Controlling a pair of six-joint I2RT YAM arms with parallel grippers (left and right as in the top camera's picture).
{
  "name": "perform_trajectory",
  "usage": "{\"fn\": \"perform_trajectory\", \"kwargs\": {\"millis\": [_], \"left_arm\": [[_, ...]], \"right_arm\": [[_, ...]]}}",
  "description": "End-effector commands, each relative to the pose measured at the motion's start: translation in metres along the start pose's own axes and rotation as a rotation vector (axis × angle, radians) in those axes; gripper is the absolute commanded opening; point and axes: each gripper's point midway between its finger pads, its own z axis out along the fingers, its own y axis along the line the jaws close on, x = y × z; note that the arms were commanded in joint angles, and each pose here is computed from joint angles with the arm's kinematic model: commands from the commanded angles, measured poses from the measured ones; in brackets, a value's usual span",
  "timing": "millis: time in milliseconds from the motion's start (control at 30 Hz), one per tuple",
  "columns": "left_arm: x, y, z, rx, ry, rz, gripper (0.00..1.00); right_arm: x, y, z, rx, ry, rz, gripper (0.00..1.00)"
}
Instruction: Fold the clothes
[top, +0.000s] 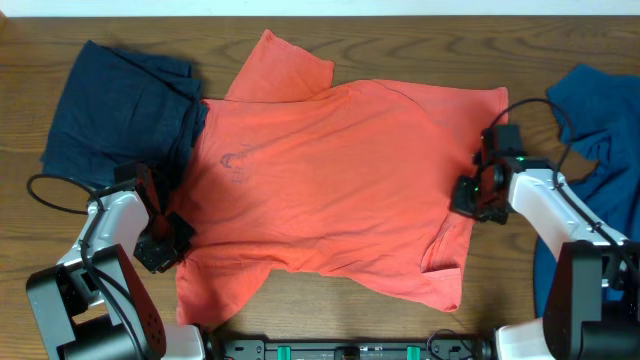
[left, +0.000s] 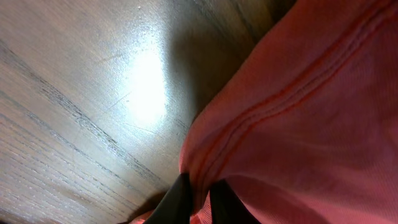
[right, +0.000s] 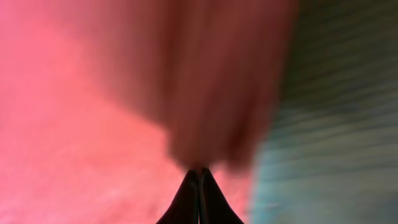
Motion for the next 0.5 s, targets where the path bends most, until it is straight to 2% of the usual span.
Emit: {"fn": "perform_trajectory", "kwargs": {"millis": [0,67,133,167,200,233,367,467], "left_arm": [[-0.004,-0.003,-0.002,0.011,-0.005,0.026,0.13],[-0.004,-0.003,-0.002,0.011,-0.005,0.033,0.14],[-0.004,-0.003,-0.002,0.012,-0.006,0.033,0.13],[-0.004,-0.003,-0.002,0.012,-0.006,0.033,0.14],[-0.004,-0.003,-0.002,0.012,-0.005,0.033,0.14],[-0.004,-0.003,-0.002,0.013,-0.004,0.035,0.14],[0.0,-0.012,-0.003,0.067,0.019,0.083,0.14],[0.0,-0.013,-0.003,0.069,0.02,0.097,0.16]], "right_arm": [[-0.029,-0.049,-0.012,0.176,-0.1,0.134,0.01],[-0.043,-0.08,-0.023,0.269,-0.153,0.206,0.02],[-0.051,-0.094,-0.031,0.273,-0.17,0.255,0.1],[-0.052,-0.094,-0.034,0.245,-0.158,0.264,0.27],[-0.051,-0.087,-0.036,0.186,-0.133,0.251,0.39],[-0.048,-0.072,-0.039,0.087,-0.092,0.208,0.45],[-0.016,-0.004,-0.055,-0.273,0.06,-0.03,0.56],[0.024,0.025,-0.063,-0.371,0.198,-0.16,0.56]]}}
